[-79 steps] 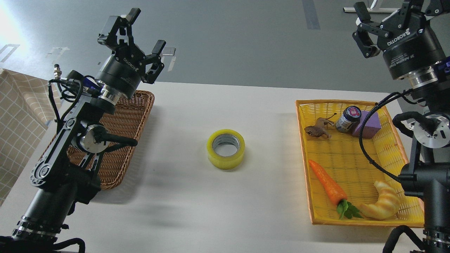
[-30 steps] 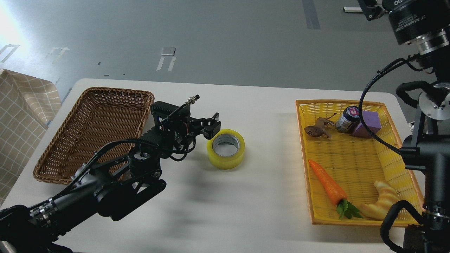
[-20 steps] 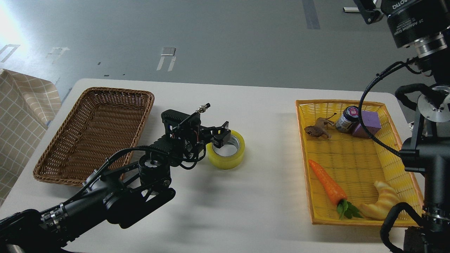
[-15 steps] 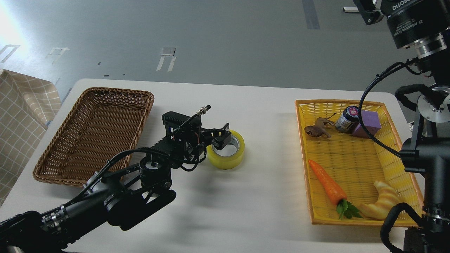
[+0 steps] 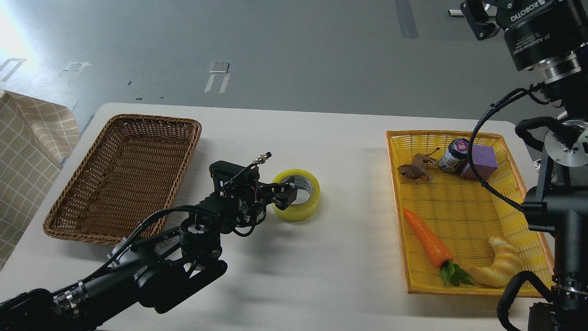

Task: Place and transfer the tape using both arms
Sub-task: 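Grip the tape roll's rim with the left gripper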

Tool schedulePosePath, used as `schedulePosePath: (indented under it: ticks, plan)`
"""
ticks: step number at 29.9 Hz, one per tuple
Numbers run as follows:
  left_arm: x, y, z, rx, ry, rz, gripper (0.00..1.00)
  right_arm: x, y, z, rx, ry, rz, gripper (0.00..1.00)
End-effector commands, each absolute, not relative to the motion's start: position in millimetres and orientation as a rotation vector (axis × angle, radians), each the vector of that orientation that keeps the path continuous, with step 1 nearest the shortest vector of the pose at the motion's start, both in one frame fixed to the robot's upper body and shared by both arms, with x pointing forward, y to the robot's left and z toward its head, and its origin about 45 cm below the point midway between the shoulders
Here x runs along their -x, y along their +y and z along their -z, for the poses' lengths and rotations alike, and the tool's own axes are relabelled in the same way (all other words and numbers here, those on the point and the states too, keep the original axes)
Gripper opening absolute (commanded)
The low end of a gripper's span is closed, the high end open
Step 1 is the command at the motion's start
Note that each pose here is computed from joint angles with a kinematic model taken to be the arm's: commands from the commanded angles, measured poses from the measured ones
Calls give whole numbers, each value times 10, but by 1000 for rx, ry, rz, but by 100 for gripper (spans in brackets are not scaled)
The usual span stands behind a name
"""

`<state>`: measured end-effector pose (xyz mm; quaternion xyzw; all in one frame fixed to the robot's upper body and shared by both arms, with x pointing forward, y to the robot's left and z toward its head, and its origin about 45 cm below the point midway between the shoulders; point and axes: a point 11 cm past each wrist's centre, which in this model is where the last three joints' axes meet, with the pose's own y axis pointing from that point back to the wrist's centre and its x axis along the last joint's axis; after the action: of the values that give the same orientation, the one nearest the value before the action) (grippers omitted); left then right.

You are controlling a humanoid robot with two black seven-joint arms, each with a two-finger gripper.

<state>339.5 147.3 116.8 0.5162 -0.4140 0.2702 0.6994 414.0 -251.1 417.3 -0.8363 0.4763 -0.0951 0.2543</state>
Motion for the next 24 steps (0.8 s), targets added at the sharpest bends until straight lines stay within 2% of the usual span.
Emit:
schedulePosePath:
  ticks: [1, 5, 14, 16, 17, 20, 24]
  plan:
    - [-3394, 1476, -1161, -1151, -922, -601, 82, -4136, -2517, -4156, 2273, 1297, 255, 100]
    - [-3387, 1454, -1138, -1152, -916, -596, 74, -4130, -2532, -4097, 2276, 1308, 242, 100]
    - [-3369, 1437, -1045, -1142, -826, -603, 74, -4113, -2555, -4034, 2278, 1321, 229, 100]
    - [-3367, 1444, -1040, -1145, -823, -599, 71, -4111, -2560, -4015, 2279, 1324, 224, 100]
    - [-3358, 1439, -1028, -1147, -808, -590, 57, -4110, -2562, -4008, 2279, 1325, 223, 100]
    - [-3323, 1434, -982, -1140, -708, -566, 27, -4106, -2570, -3976, 2281, 1331, 215, 100]
    - [-3329, 1424, -991, -1121, -663, -570, 18, -4102, -2577, -3950, 2283, 1337, 210, 100]
